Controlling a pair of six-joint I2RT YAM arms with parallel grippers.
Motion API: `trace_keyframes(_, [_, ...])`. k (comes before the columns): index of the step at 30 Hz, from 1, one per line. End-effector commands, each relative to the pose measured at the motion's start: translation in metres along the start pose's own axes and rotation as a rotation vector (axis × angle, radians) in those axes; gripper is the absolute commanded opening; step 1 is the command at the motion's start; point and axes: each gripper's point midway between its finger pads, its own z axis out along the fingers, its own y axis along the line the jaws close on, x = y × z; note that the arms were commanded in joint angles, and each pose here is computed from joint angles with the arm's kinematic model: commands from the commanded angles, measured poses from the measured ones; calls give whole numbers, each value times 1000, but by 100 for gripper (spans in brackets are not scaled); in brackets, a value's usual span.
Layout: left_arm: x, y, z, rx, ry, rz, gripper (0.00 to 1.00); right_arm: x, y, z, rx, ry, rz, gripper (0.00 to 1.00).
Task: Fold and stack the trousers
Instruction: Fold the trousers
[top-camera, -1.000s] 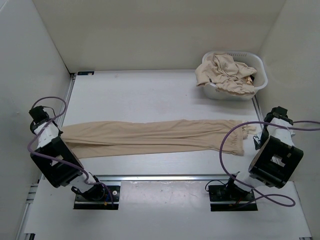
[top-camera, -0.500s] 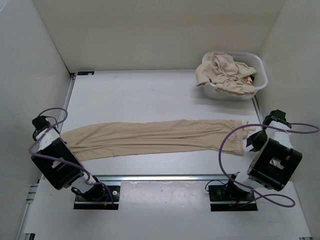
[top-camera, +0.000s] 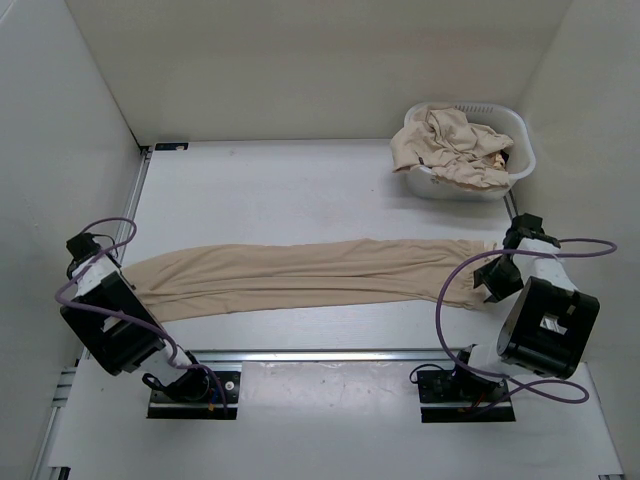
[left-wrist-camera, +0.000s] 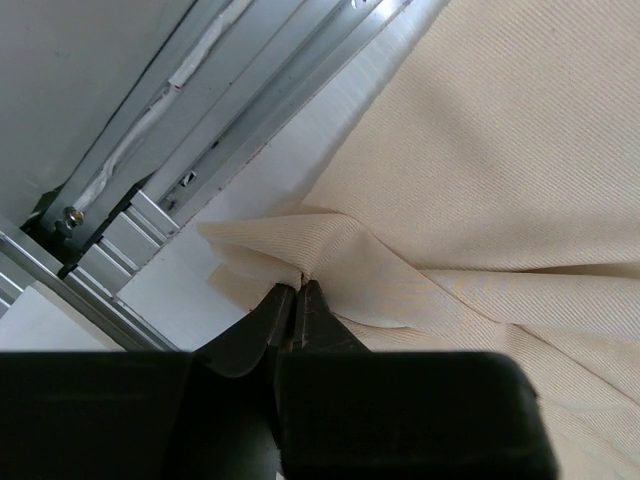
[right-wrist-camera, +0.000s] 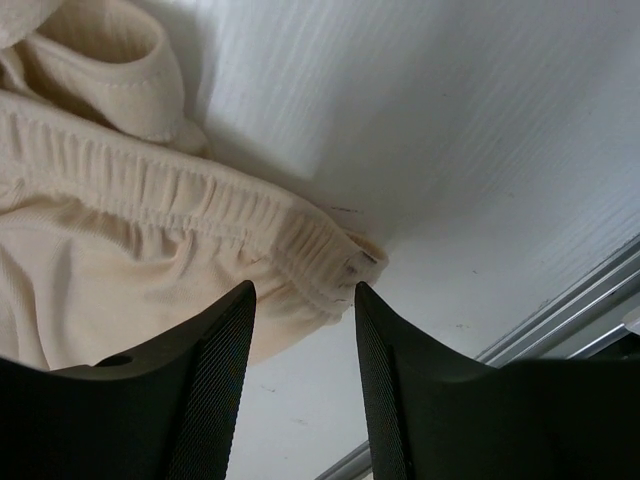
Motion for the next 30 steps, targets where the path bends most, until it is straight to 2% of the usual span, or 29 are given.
trace_keyframes(1, [-6,-2,-2,16,-7,-5,14,4,-12,9,71,1,67,50])
trace_keyframes(7, [-6,-2,-1,16,-7,-5,14,24,-20,26,128,65,76,48])
trace_keyframes(10, [-6,-2,-1,16,-7,-5,14,21,-24,31,163,52,84,31])
trace_keyframes(11, [-6,-2,-1,16,-7,-5,14,15,-22,30,162,31,97,20])
trace_keyframes(14, [-9,3,-2,3,-14,-15,14,5,-27,24,207,-9,102,7])
trace_keyframes(17, [-13,6,-3,-1,-22,-25,14,-11,-28,13,231,-64,103,0])
trace_keyframes(25, [-50,19,-27,-19,-111,-60,14,-68,-39,-28,233,-216,159,0])
trace_keyframes(30, [-38,25,-30,-27,-84,-72,14,-75,-41,-32,231,-225,147,0])
